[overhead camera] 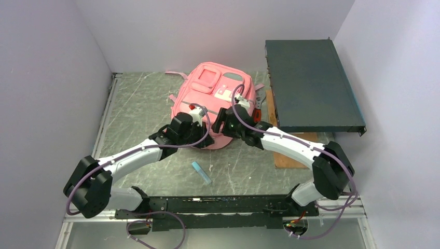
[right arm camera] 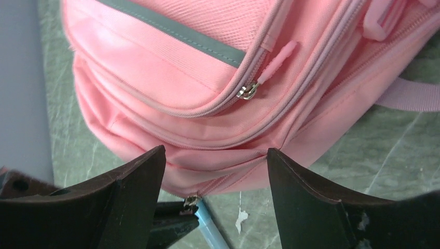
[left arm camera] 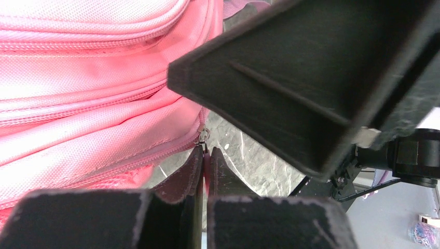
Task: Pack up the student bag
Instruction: Zip the student bag at the center of the board.
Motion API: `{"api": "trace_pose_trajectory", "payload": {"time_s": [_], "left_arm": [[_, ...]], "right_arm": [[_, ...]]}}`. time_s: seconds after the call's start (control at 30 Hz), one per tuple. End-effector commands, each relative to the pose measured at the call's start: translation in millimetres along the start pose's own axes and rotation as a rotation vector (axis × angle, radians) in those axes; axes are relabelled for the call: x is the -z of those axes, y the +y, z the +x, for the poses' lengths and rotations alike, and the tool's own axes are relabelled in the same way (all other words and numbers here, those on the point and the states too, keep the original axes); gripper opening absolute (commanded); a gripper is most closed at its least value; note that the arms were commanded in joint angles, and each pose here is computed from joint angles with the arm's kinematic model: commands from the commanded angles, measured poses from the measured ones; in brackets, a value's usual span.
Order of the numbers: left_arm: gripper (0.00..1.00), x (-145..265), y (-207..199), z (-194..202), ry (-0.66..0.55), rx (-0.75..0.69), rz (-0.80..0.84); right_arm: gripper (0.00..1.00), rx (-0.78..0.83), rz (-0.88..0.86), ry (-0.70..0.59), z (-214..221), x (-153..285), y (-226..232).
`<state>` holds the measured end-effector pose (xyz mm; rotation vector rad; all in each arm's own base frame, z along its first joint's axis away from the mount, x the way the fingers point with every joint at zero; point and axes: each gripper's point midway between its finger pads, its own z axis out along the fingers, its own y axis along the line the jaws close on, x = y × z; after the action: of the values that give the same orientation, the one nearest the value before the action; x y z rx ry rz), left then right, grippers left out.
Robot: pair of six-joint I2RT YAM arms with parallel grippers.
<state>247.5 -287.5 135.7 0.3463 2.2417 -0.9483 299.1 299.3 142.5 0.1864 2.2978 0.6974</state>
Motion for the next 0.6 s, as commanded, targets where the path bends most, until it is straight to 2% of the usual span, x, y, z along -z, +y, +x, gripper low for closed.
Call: {"api": "trace_pose_trajectory", "payload": {"time_s": [0.0, 0.23, 0.3, 0.4, 0.43, 0.47, 0.53, 0.57], "left_arm": [[0.0, 10.9, -41.8, -24.1, -0.084, -0.03, 0.138], [0.0, 22.4, -40.8, -26.5, -0.131, -0.083, 0.125], [0.0, 24.9, -43.8, -25.0, -0.141, -0.098, 0.14], [0.0, 26.5, -48.7, -20.7, -0.144, -0.113, 0.167], [0.0, 26.9, -50.5, -19.2, -0.144, -0.116, 0.177], [0.0, 27.7, -52.8, -17.7, -0.146, -0.122, 0.191], [0.0, 28.2, -55.2, -13.4, -0.146, -0.132, 0.208], [0.0, 28.1, -53.5, -11.6, -0.145, -0.134, 0.202]], "right_arm": [[0.73, -0.11, 0.15, -0.062, -4.5, -7.3, 0.9], [0.71, -0.108, 0.294, -0.159, 4.3, 8.7, -7.7], [0.61, -0.111, 0.295, -0.169, 6.9, 9.1, -7.3], [0.53, -0.108, 0.307, -0.18, 8.6, 10.3, -5.0], [0.49, -0.109, 0.313, -0.195, 6.0, 10.8, -5.0], [0.39, -0.107, 0.318, -0.219, 1.6, 11.7, -5.4], [0.1, -0.079, 0.321, -0.273, -8.3, 11.2, -7.2], [0.0, -0.057, 0.33, -0.293, -12.4, 11.7, -8.7]]}}
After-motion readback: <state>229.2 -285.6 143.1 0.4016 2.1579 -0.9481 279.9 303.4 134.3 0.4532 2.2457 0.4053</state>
